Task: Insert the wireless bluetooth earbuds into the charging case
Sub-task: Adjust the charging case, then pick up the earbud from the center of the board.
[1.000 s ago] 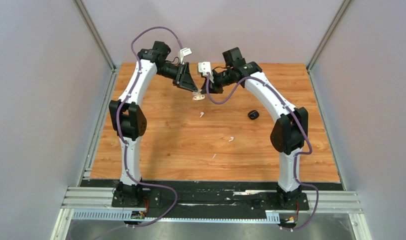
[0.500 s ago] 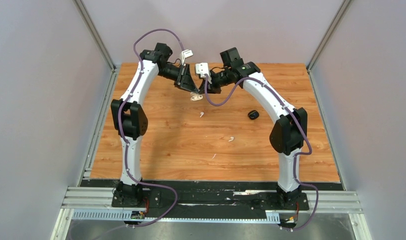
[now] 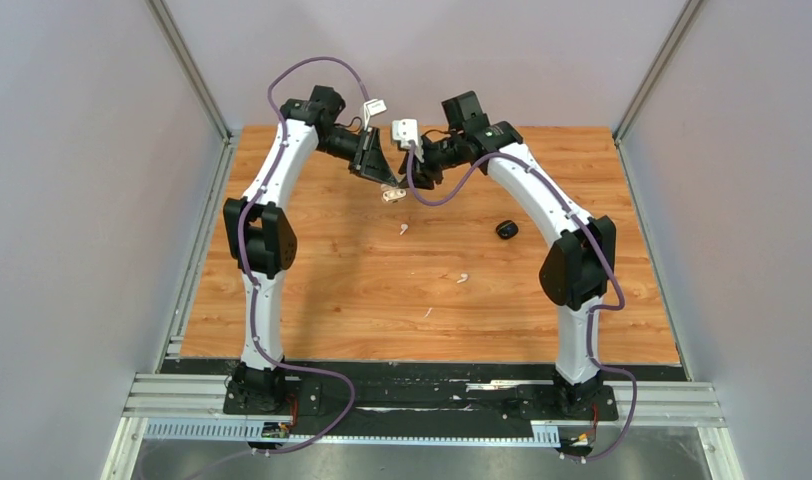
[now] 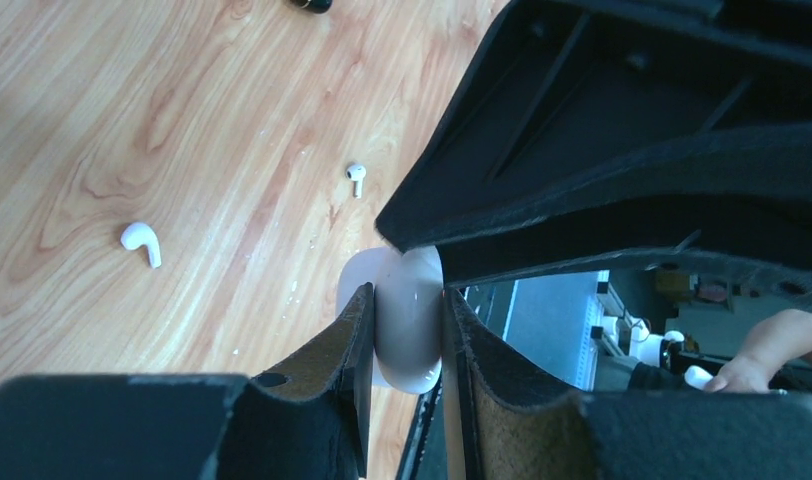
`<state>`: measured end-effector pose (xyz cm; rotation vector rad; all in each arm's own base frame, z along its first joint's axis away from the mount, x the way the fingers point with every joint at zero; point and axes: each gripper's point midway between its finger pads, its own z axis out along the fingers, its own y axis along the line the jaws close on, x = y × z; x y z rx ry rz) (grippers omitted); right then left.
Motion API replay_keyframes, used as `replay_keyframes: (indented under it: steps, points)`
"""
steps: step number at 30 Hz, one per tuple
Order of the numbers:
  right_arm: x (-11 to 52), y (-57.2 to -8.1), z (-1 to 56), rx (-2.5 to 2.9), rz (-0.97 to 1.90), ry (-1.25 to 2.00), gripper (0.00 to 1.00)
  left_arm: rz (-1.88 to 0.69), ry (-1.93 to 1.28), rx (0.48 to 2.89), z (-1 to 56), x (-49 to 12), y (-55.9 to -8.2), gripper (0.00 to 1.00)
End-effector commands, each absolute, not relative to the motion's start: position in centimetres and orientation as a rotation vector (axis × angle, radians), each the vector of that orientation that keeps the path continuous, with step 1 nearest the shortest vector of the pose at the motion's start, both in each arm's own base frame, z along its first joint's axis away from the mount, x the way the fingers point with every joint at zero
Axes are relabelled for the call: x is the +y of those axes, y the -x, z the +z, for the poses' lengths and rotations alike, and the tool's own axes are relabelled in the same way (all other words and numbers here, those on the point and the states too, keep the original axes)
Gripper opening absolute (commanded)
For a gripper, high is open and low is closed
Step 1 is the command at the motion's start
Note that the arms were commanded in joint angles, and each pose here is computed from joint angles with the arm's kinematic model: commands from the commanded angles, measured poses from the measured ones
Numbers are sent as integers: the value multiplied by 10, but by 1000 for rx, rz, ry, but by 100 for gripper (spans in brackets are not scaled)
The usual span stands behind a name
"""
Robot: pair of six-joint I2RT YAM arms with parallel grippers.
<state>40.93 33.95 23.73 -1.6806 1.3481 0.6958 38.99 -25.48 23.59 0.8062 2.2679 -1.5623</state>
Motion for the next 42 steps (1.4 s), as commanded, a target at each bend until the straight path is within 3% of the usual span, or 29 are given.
replay_keyframes:
  steps: [1,8,19,29,42]
  points:
    - [325,-415,305,1297,697,1546,39,-1561,-825,2189,247,-254,-395,0]
    - [293,-410,318,1458,797,1375,45,-1503,-802,2180,243,-249,-404,0]
    - [219,-354,151,2356,751,737,40,-1477,-743,2171,240,-245,-410,0]
    - [206,-301,90,2663,843,570,29,-1426,-654,2163,240,-234,-426,0]
    - [196,-294,45,2808,706,538,47,-1449,-627,2153,251,-232,-415,0]
